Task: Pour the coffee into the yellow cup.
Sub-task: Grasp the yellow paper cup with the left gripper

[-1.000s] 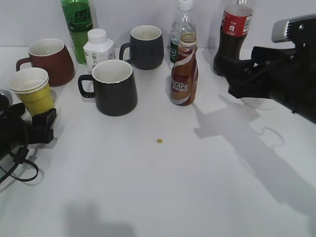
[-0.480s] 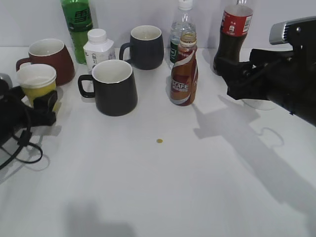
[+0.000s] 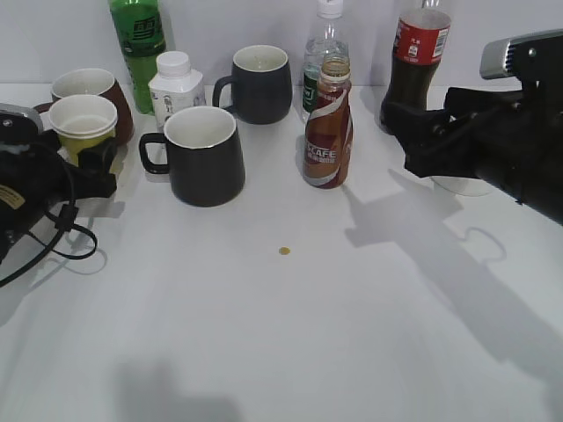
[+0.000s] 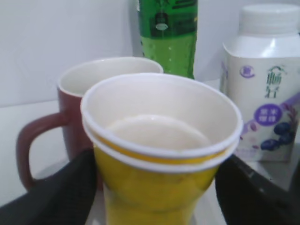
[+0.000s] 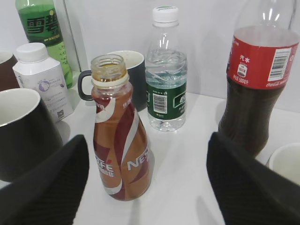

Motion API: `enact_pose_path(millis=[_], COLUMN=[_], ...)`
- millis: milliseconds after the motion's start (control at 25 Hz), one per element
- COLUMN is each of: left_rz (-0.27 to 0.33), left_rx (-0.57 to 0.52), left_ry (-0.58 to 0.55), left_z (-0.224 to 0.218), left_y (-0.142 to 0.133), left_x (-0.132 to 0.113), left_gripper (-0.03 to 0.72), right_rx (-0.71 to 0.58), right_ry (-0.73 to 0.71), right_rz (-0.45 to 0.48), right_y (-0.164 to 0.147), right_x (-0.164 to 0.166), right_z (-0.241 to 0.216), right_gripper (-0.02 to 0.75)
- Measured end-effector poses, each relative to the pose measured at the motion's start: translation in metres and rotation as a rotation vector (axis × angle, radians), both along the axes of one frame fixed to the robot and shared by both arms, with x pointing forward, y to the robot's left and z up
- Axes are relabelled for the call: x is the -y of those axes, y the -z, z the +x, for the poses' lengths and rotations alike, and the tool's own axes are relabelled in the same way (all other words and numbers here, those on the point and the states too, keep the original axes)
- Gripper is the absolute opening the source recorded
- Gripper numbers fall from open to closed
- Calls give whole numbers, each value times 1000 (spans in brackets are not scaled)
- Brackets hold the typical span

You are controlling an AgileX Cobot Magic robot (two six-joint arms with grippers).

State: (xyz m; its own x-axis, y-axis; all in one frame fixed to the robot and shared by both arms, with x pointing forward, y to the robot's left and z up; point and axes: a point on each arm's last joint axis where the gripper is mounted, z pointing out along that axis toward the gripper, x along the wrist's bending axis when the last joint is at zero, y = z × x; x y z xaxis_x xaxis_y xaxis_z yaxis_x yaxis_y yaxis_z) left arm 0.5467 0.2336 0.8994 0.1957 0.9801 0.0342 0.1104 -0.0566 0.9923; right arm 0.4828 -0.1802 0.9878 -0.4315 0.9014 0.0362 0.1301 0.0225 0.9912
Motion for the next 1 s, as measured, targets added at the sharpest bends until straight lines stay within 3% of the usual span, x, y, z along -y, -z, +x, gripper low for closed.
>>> enact_pose_path(millis=[520,1000], left_rz=[21,14], left_rx=[-73,-5], left_ry=[19,49], left_z=[-21,-6], left_y=[11,3], left_x=[-3,3], left_gripper=[589,635], right_rx=[5,5], right_ry=[0,0], right_rz=[3,4], right_y=[-1,-1], right_x=[0,0], right_z=[0,0], right_gripper=[587,587])
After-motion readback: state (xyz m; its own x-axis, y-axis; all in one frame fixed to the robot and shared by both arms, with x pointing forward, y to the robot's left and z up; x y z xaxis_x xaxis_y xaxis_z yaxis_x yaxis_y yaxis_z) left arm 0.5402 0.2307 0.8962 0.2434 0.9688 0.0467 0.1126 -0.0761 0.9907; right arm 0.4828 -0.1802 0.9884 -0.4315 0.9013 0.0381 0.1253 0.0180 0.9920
